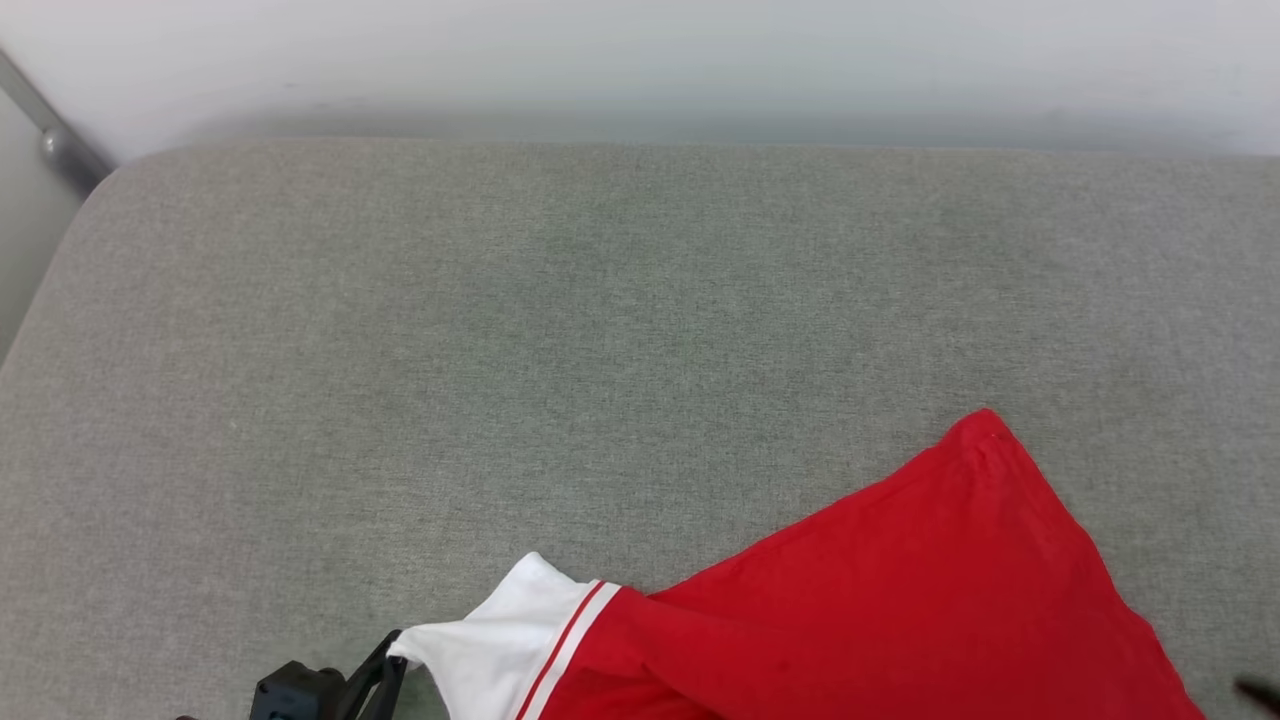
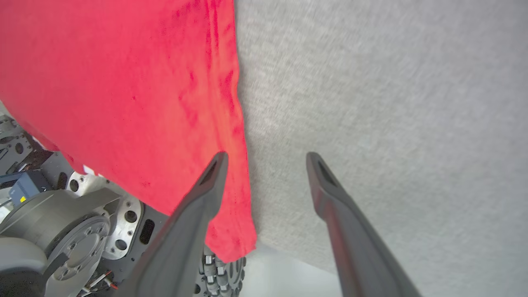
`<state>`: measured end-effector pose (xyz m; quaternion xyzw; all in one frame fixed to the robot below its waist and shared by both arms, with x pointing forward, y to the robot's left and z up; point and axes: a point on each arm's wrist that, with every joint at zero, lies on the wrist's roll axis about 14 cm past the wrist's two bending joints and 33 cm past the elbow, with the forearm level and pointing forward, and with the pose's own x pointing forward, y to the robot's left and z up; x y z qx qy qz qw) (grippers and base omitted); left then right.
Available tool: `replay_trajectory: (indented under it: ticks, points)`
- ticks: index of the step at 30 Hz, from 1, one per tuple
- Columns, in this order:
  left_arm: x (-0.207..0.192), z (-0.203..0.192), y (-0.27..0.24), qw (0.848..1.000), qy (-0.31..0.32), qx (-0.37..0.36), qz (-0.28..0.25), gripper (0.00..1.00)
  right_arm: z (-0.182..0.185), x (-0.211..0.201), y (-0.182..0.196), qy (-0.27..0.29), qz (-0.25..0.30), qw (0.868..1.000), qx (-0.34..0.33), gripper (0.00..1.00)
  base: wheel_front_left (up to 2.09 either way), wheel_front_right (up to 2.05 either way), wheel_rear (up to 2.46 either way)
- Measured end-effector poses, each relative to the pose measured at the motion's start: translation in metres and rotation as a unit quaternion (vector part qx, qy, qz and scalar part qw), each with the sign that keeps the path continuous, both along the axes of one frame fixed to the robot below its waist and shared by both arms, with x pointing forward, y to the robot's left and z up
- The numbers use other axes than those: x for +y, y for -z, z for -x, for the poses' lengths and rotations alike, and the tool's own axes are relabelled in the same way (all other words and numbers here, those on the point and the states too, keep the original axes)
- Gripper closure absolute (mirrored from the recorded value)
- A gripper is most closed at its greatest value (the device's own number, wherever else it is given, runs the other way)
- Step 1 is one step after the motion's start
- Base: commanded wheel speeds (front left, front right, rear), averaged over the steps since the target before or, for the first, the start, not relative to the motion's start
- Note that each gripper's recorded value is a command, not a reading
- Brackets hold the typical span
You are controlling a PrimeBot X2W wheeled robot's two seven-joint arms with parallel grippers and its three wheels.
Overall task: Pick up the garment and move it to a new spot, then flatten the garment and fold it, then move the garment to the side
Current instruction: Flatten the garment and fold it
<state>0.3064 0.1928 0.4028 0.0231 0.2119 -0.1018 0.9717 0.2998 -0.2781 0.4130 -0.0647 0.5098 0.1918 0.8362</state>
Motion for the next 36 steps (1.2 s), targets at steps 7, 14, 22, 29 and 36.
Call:
replay_trajectory:
  ticks: [7,14,22,29,36]
  points:
    - [-0.003,-0.004,-0.001,1.0,0.002,-0.004,0.002,1.0,-0.078,0.02,-0.062,-0.057,0.029,0.993,-0.098,0.0,0.0,0.0,0.0]
    - [-0.003,-0.012,-0.001,1.0,-0.002,-0.009,0.004,1.0,-0.122,0.062,-0.064,-0.135,0.084,0.984,-0.082,0.0,0.0,0.0,0.0]
    - [0.001,-0.014,0.005,1.0,-0.016,-0.001,0.001,1.0,-0.156,0.11,-0.023,-0.178,0.102,0.979,-0.017,0.0,0.0,0.0,0.0]
    - [0.004,-0.016,0.015,1.0,-0.028,0.012,0.003,1.0,-0.158,0.133,0.027,-0.193,0.092,0.976,0.045,0.0,0.0,0.0,0.0]
    - [0.005,-0.017,0.02,0.999,-0.035,0.017,0.003,1.0,-0.152,0.143,0.046,-0.207,0.075,0.974,0.054,1.0,0.0,0.0,0.0]
